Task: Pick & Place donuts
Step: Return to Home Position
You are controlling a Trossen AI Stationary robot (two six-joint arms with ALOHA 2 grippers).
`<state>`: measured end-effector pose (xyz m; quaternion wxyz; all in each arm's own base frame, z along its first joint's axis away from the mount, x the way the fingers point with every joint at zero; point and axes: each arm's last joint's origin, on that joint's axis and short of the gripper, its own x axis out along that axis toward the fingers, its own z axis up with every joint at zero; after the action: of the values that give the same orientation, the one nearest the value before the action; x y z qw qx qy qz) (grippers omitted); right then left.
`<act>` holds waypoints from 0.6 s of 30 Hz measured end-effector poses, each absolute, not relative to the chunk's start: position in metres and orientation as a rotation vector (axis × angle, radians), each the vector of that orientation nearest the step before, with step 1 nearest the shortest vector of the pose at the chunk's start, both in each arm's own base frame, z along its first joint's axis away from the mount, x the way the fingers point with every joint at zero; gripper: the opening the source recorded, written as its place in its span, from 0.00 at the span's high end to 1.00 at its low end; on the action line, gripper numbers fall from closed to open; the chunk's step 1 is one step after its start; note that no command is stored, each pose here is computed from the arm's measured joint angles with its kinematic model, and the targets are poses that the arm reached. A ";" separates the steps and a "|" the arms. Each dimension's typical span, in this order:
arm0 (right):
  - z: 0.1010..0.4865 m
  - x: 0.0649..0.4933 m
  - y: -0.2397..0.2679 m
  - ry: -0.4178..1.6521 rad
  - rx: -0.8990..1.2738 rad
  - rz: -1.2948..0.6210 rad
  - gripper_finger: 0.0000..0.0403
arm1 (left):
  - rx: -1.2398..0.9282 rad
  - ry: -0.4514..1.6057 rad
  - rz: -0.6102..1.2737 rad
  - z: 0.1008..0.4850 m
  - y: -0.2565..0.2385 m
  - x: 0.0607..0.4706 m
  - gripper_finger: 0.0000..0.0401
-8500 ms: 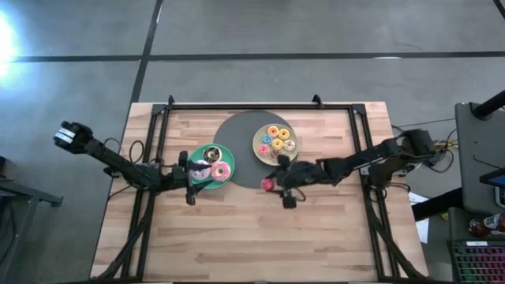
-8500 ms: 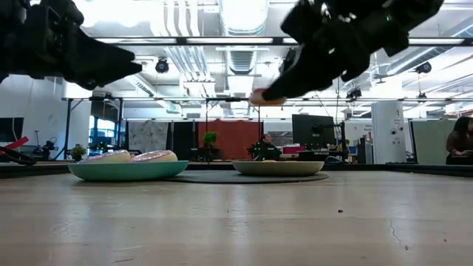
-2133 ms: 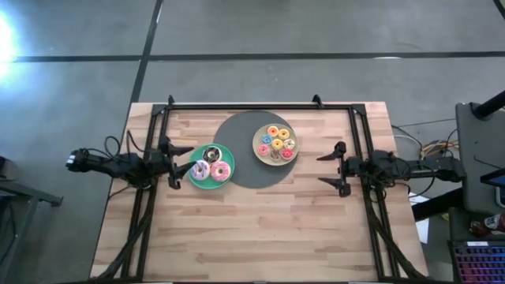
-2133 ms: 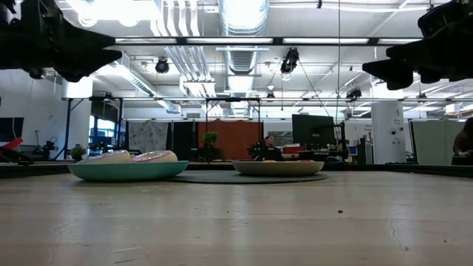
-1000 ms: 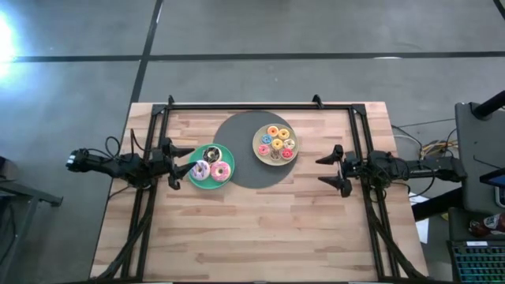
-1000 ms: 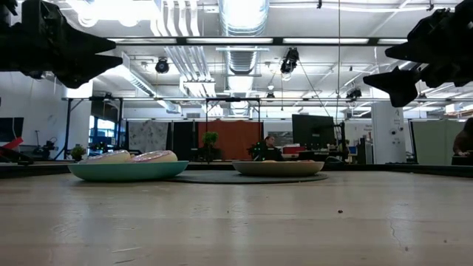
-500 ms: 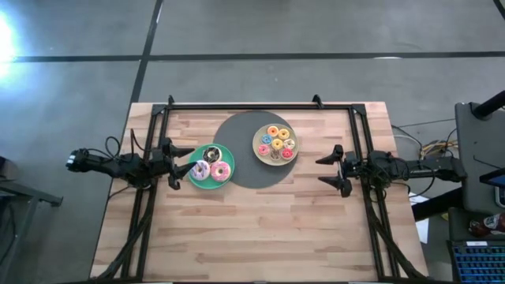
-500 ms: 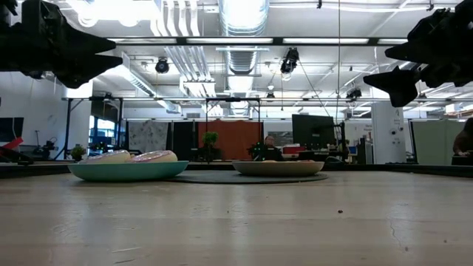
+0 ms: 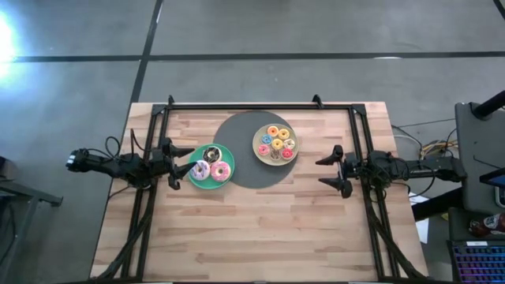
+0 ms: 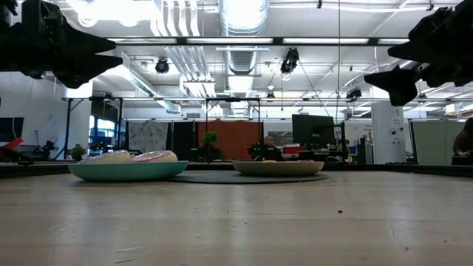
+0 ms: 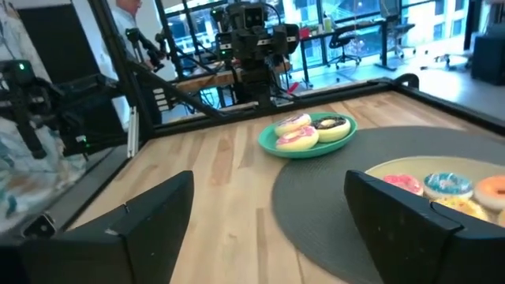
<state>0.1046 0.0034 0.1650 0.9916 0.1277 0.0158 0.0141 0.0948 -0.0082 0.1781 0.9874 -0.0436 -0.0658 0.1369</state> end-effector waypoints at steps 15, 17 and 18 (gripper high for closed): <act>0.165 0.105 0.003 0.030 0.154 0.029 0.19 | -0.088 -0.132 0.275 0.178 -0.008 0.095 0.43; 0.165 0.105 0.003 0.030 0.154 0.029 0.19 | -0.088 -0.132 0.275 0.178 -0.008 0.095 0.43; 0.165 0.105 0.003 0.030 0.154 0.029 0.20 | -0.088 -0.133 0.275 0.178 -0.008 0.095 0.43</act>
<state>0.1046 0.0034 0.1650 0.9968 0.0770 0.0150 0.0145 0.0948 -0.0082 0.1781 0.9874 -0.0437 -0.0660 0.1369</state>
